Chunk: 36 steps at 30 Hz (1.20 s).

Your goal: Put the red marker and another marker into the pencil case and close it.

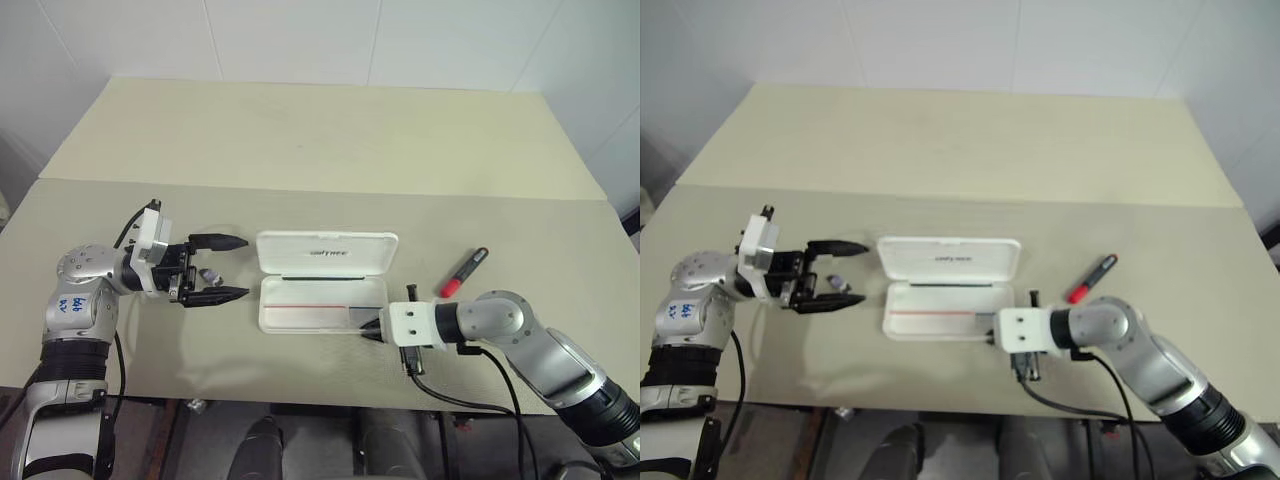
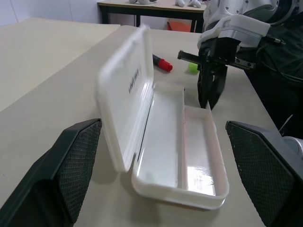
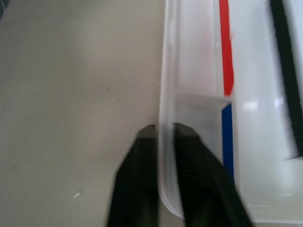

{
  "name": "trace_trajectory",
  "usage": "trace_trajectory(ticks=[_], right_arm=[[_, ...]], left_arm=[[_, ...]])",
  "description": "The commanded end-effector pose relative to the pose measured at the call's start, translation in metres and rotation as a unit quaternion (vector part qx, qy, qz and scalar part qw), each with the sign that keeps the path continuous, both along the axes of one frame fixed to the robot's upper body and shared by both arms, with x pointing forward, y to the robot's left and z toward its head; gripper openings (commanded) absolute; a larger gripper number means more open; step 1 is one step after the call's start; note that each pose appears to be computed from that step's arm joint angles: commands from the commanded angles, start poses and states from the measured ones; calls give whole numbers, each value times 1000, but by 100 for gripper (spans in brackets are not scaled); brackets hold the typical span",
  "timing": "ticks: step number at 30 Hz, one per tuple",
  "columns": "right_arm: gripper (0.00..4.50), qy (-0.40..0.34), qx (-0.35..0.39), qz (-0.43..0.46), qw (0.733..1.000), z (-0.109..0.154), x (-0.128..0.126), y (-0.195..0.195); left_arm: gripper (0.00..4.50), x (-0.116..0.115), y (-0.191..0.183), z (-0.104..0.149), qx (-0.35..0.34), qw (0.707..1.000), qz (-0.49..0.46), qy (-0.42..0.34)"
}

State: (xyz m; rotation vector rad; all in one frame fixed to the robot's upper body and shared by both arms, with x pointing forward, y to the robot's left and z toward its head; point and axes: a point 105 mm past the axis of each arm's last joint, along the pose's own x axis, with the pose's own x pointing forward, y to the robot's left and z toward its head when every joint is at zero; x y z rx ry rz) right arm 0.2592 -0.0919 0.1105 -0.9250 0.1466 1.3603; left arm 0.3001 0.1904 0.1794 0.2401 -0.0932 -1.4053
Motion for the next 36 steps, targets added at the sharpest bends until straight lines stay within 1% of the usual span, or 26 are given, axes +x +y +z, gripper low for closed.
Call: trace_trajectory(ticks=[1, 8, 9, 16, 20, 24, 27, 31, 36], right_arm=[[184, -15, 10, 4, 1000, 10, 2, 0], [436, -18, 17, 3, 1000, 14, 1, 0], [447, -20, 22, 1, 1000, 16, 1, 0], [447, -25, 77, -10, 997, 39, -1, -2], [447, -27, 80, -21, 996, 52, -1, -16], [447, -37, 33, -52, 997, 54, 9, -46], [447, -44, 13, -85, 995, 57, 20, -67], [447, -27, 10, -168, 985, 62, 37, -97], [447, -54, 46, -241, 968, 75, 56, -118]], left_arm=[[450, -1, 1, 10, -3, 1000, -1, -21], [450, -1, 0, 11, -3, 1000, -2, -22], [450, 0, 0, 11, -2, 1000, -2, -22], [450, 1, -2, 12, -4, 1000, -7, -22], [450, 2, -4, 11, -5, 1000, -10, -21], [450, 3, -7, 10, -6, 1000, -14, -20], [450, 4, -10, 9, -10, 1000, -17, -21], [450, 3, -13, 8, -14, 999, -22, -21], [450, 2, -13, 7, -14, 999, -22, -19]])
